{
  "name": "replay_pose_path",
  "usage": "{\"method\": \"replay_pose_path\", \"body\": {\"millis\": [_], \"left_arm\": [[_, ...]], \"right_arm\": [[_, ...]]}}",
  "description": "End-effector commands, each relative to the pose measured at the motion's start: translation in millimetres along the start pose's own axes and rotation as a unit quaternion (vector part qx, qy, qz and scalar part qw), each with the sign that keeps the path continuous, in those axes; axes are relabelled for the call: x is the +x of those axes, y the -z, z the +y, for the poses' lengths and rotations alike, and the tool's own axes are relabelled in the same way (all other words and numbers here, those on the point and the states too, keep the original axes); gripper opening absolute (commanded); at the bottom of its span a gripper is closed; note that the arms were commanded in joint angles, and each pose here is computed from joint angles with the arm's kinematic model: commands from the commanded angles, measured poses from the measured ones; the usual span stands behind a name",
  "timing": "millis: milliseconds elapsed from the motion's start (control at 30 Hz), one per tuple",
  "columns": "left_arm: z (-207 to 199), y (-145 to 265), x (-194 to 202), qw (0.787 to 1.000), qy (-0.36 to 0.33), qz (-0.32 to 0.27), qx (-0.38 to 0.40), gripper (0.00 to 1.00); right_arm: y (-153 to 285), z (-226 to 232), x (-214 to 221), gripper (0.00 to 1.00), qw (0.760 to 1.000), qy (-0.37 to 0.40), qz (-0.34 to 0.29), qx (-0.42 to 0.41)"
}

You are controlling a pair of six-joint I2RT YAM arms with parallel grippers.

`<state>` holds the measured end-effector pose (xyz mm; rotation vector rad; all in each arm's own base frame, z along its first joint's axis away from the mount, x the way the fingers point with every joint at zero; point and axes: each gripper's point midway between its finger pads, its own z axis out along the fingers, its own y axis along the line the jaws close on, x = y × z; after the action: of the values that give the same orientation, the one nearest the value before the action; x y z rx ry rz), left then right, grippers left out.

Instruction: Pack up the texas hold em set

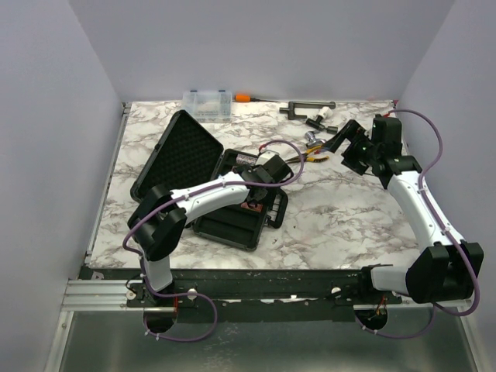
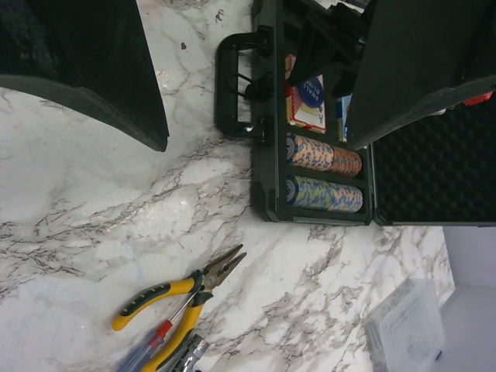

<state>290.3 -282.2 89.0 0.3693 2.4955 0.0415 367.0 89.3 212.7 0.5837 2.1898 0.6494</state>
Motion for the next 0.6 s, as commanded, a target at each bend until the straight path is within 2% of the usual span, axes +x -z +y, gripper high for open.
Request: {"method": "replay_pose_path", "body": {"millis": [0, 267, 433, 467, 500, 567], "left_arm": [[7, 9, -3, 1.0, 0.004, -0.013, 0.0, 0.79], [12, 49, -22, 0.998, 0.008, -0.056, 0.04, 0.85], [25, 84, -37, 0.993, 0.012, -0.099, 0.063, 0.91], [26, 89, -40, 0.992, 0.009, -0.106, 0.068, 0.92], [29, 96, -44, 0.991, 0.011, -0.115, 0.07, 0.98], [36, 106, -49, 0.989, 0.015, -0.129, 0.071, 0.99]], "right_arm": [[-3, 5, 6, 1.0, 1.0, 0.003, 0.009, -0.022], [-3, 5, 15, 1.0, 0.999, 0.009, 0.015, -0.039], [-6, 4, 32, 1.0, 0.997, 0.009, 0.043, -0.062], [-6, 7, 35, 1.0, 0.996, 0.011, 0.048, -0.073], [-7, 6, 39, 1.0, 0.995, 0.013, 0.054, -0.08], [-7, 9, 45, 1.0, 0.993, 0.014, 0.061, -0.1]]}}
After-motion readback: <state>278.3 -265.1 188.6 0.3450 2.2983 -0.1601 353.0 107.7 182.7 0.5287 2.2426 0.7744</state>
